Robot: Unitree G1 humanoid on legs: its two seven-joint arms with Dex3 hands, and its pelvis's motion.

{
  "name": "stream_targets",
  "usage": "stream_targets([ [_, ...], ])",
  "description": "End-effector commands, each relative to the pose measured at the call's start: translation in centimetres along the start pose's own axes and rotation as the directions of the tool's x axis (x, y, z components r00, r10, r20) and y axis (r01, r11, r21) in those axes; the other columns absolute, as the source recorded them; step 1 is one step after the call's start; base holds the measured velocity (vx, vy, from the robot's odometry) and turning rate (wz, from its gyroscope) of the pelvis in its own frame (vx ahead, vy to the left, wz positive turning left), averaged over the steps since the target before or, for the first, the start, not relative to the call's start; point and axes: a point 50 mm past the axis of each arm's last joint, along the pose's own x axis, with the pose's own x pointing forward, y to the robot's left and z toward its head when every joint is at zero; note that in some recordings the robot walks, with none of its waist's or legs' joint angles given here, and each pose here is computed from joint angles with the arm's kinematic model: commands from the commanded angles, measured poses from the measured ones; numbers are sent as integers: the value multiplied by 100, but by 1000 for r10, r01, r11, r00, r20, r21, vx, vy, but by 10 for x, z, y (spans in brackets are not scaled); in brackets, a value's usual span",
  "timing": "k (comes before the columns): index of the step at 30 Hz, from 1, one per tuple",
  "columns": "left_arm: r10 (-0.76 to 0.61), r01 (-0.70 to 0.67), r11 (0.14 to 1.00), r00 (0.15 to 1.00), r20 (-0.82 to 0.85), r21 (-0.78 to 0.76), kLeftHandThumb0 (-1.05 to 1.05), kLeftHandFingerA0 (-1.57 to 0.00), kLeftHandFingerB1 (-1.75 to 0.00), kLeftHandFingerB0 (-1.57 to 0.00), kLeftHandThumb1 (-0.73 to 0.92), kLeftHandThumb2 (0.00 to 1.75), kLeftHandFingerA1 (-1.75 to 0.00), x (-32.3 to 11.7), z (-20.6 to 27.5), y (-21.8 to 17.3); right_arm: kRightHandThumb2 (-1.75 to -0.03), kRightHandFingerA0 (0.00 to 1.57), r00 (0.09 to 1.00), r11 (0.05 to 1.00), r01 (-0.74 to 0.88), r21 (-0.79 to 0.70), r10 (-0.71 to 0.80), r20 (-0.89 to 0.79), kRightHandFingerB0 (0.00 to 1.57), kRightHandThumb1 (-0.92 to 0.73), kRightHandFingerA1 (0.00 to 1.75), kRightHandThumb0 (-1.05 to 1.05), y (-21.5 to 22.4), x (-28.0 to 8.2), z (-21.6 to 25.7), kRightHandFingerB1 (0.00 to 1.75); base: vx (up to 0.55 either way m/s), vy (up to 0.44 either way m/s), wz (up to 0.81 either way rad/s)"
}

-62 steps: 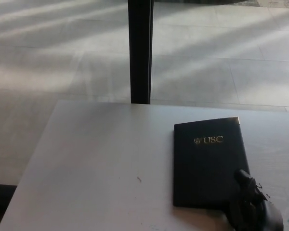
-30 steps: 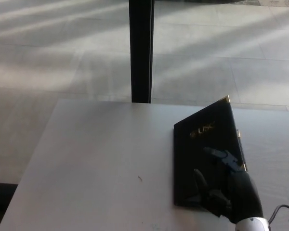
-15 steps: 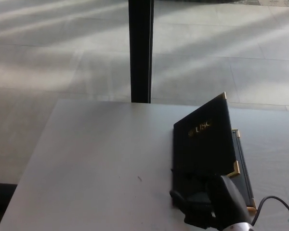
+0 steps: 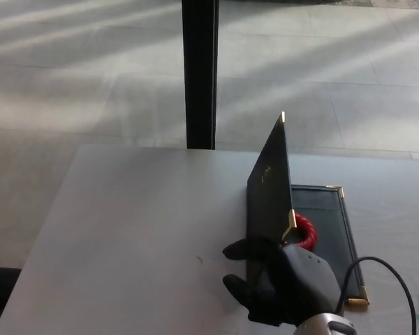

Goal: There is a diary kept infront of the robot and the robot uses its right hand to grab its cover and puses it to the left to open it.

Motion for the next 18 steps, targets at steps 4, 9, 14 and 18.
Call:
stream_targets([
  [4, 11, -12, 995, 1000, 18, 103, -67, -28, -64, -20, 92, 98, -82, 2, 11, -8, -61, 68, 687, 572, 450, -686, 269, 675, 67, -72, 65, -69, -9, 10, 134, 57, 0, 0, 0],
  [9, -3, 3, 995, 1000, 8, 95, -68, -27, -63, -20, 92, 98, -79, 2, 7, -13, -60, 71, 649, 542, 504, -672, 276, 709, 70, -69, 63, -72, -9, 24, 157, 56, 0, 0, 0],
  [14, -23, 22, 993, 1000, 13, 115, -68, -33, -65, -22, 92, 98, -83, 0, 8, -27, -61, 72, 637, 558, 493, -668, 291, 713, 76, -67, 61, -73, -7, 24, 176, 56, 0, 0, 0],
  [18, -81, 79, 989, 997, 9, 126, -68, -28, -67, -24, 92, 97, -83, -4, 4, -46, -60, 67, 562, 583, 513, -630, 328, 760, 73, -64, 62, -76, 0, 21, 203, 56, 0, 0, 0],
])
